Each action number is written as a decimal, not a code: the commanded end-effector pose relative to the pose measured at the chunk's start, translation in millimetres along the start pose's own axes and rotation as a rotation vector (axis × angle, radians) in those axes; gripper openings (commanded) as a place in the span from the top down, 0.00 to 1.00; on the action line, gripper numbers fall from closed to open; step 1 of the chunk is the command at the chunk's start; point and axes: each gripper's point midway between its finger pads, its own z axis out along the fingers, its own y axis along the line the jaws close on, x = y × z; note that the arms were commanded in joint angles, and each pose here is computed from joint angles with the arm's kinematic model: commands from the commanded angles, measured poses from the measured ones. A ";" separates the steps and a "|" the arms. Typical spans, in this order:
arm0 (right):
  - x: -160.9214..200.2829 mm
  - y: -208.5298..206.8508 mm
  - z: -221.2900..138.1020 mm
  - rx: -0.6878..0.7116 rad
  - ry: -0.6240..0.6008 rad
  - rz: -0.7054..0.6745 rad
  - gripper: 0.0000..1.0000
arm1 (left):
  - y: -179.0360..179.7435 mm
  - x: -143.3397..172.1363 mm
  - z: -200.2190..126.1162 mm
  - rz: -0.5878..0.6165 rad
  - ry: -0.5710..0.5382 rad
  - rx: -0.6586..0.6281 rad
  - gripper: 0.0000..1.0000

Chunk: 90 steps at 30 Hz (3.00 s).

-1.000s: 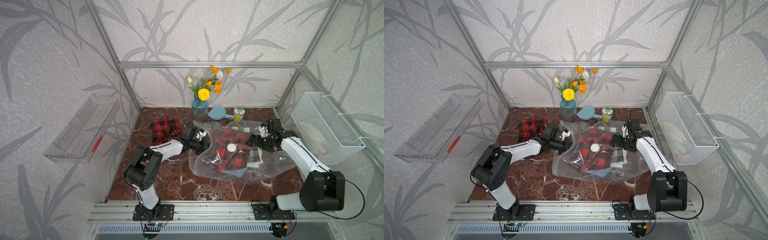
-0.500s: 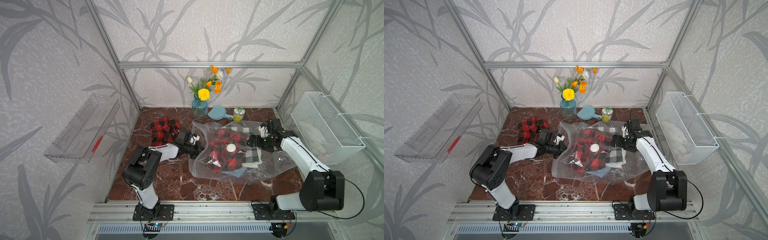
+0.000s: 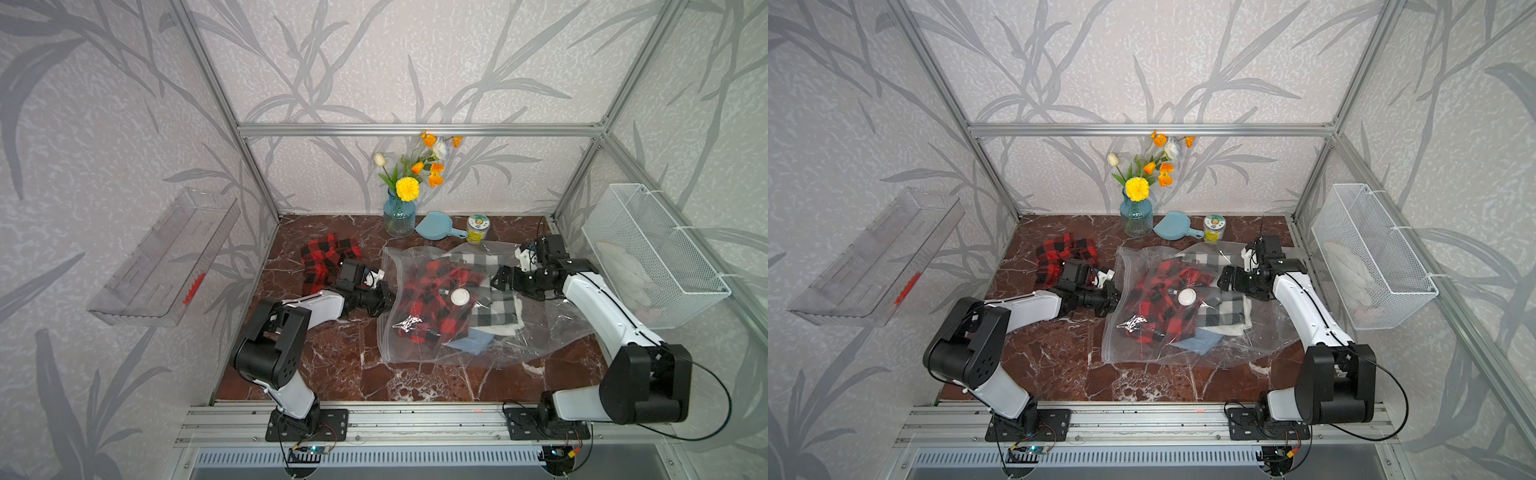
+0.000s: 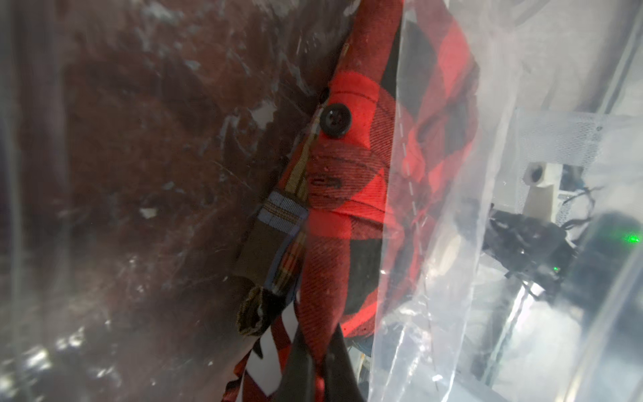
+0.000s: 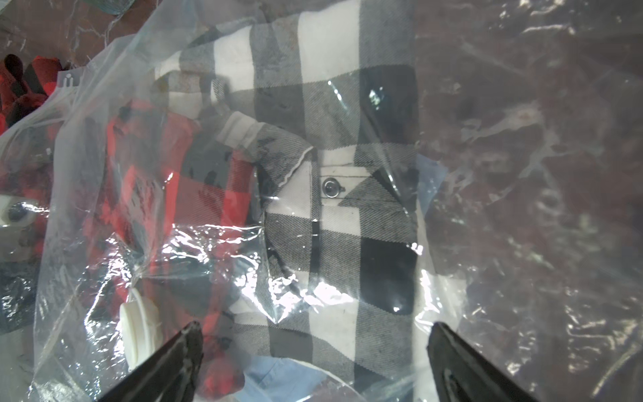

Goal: Take the shirt out of the vacuum bag
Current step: Take out the shirt from the vacuum bag.

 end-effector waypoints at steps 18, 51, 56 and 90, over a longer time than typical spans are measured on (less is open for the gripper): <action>18.6 87.8 33.9 -0.079 0.069 -0.191 0.01 | 3.7 -15.3 -37.5 0.030 -0.101 -0.063 1.00; 22.0 65.9 70.7 0.024 0.128 -0.173 0.01 | 30.7 -36.0 -130.4 -0.057 -0.259 -0.172 1.00; 21.1 65.9 71.5 0.024 0.131 -0.174 0.01 | 27.6 -35.8 -154.7 -0.074 -0.306 -0.160 1.00; 5.3 70.1 58.5 0.004 0.113 -0.183 0.01 | 58.4 -68.8 -209.1 -0.127 -0.393 -0.493 0.01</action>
